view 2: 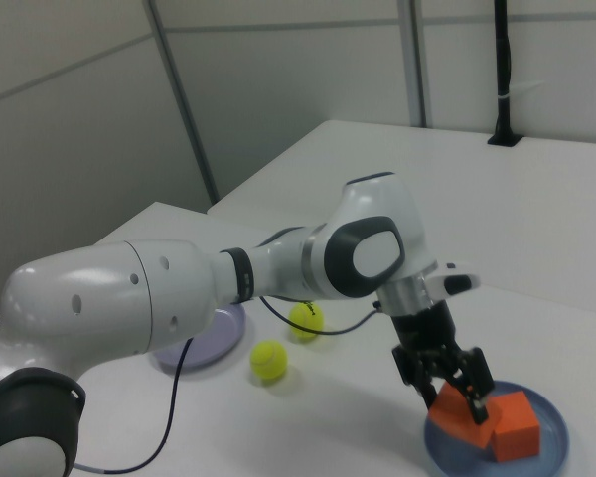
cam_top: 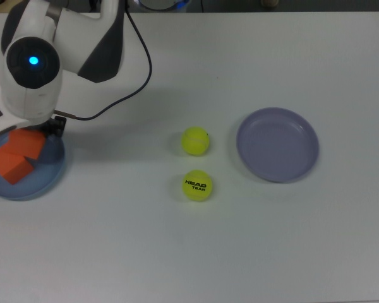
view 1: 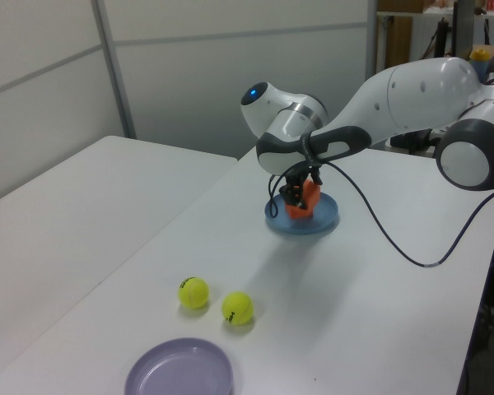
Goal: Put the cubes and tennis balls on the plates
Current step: 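Place the second orange cube on the blue plate beside the first, then lower the gripper onto the HEAD tennis ball and grasp it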
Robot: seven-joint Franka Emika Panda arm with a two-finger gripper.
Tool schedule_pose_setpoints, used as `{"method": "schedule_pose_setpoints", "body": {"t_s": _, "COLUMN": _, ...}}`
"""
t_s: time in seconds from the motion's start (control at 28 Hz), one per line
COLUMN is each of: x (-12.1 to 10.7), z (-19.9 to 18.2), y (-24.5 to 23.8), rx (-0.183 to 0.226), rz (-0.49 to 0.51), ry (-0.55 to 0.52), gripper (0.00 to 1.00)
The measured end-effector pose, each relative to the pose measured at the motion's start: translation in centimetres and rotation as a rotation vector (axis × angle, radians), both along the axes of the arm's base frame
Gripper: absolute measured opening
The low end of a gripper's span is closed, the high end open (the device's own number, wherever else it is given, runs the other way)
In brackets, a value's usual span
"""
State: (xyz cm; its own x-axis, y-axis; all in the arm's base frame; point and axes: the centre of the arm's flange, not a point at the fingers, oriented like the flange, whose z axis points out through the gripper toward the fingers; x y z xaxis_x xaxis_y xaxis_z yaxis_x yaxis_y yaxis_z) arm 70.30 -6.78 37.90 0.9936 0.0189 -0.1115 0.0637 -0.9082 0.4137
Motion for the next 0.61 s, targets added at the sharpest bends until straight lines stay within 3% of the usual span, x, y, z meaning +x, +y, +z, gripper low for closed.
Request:
{"method": "schedule_pose_setpoints", "body": {"t_s": 0.14, "x": 0.4, "z": 1.1, "y": 3.0, "rx": 0.04, "rz": 0.032, "ry": -0.024, "gripper": 1.0}}
{"method": "schedule_pose_setpoints", "body": {"t_s": 0.36, "x": 0.3, "z": 3.5, "y": 9.7, "rx": 0.11, "rz": 0.123, "ry": -0.061, "gripper": 1.0}}
{"method": "schedule_pose_setpoints", "body": {"t_s": 0.61, "x": -0.1, "z": 3.7, "y": 18.1, "rx": 0.179, "rz": 0.257, "ry": -0.09, "gripper": 1.0}}
